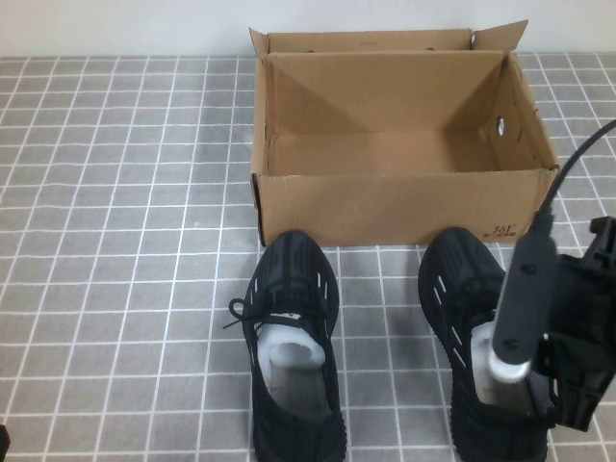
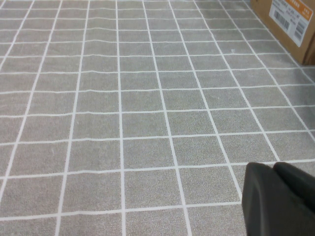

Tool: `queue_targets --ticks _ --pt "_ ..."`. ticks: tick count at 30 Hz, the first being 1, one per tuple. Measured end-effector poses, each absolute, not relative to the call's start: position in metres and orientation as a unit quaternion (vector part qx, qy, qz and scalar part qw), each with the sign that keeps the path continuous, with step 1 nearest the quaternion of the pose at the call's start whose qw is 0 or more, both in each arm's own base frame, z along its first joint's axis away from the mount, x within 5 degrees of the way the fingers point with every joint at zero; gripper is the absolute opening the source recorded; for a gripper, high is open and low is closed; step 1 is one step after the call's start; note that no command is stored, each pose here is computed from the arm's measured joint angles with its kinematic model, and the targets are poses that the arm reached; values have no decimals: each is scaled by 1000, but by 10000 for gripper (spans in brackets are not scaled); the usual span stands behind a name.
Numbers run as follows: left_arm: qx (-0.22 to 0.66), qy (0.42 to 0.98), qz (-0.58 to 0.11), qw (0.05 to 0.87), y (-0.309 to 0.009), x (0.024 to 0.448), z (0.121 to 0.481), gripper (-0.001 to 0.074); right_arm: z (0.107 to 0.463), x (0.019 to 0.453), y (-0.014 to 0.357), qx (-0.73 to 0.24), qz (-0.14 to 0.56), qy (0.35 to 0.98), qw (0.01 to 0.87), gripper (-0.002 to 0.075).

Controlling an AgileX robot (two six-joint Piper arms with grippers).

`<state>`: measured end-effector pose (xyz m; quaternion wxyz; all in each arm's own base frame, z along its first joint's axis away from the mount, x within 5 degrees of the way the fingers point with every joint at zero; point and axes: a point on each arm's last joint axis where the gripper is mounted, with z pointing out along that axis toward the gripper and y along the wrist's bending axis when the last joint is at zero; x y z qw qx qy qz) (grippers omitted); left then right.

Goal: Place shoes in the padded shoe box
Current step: Pick up the shoe from the table

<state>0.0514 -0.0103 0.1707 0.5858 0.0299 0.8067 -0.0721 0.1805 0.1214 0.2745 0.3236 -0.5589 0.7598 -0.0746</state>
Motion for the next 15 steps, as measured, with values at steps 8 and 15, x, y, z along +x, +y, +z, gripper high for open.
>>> queue_targets --ticks 8,15 --pt "30 807 -72 586 -10 51 171 -3 257 197 131 -567 -94 757 312 332" --pt "30 807 -72 586 -10 51 171 -3 241 211 135 -559 -118 765 297 324"
